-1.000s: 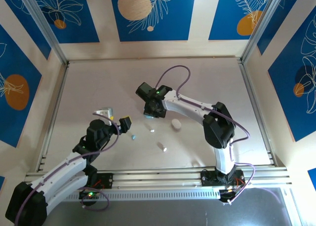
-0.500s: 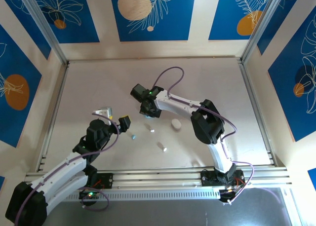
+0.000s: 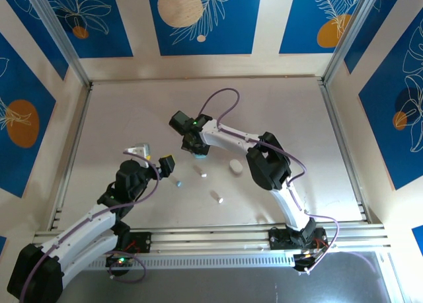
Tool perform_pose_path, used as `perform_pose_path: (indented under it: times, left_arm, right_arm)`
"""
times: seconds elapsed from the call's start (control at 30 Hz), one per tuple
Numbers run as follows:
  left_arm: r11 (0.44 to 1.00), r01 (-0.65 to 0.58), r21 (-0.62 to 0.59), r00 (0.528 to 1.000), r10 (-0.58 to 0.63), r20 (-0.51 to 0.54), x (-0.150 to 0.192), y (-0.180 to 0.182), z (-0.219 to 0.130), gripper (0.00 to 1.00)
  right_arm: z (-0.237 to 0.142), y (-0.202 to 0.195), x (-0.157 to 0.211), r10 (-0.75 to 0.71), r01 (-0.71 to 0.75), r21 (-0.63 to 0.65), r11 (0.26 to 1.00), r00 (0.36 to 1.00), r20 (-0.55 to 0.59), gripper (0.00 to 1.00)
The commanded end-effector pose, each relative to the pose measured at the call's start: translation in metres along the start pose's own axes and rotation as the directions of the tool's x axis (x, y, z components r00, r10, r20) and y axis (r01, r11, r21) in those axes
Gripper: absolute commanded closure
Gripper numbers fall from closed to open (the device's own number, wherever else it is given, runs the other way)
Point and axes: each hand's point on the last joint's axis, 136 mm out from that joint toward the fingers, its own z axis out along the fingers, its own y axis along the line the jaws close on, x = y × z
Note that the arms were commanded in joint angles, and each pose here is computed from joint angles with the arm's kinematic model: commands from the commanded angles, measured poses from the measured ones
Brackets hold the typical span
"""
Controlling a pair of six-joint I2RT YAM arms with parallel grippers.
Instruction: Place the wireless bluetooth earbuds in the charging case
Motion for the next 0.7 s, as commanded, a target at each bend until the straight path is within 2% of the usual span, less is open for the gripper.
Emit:
perform_pose_path:
  times: [0.0, 0.67]
  left_arm:
    - [1.0, -0.001, 0.018, 0.999, 0.0, 0.052, -0.017, -0.005, -0.002, 0.0]
    - [1.0, -0.002, 0.029, 0.999, 0.0, 0.051, -0.017, -0.007, -0.002, 0.0]
  right_arm:
    - [0.0, 0.001, -0.001, 0.013, -0.013, 0.024, 1.0, 1.0, 0.016, 0.91]
    - [0.012, -0.007, -0.001, 0.023, -0.023, 0.059, 0.998, 1.0, 0.002, 0.91]
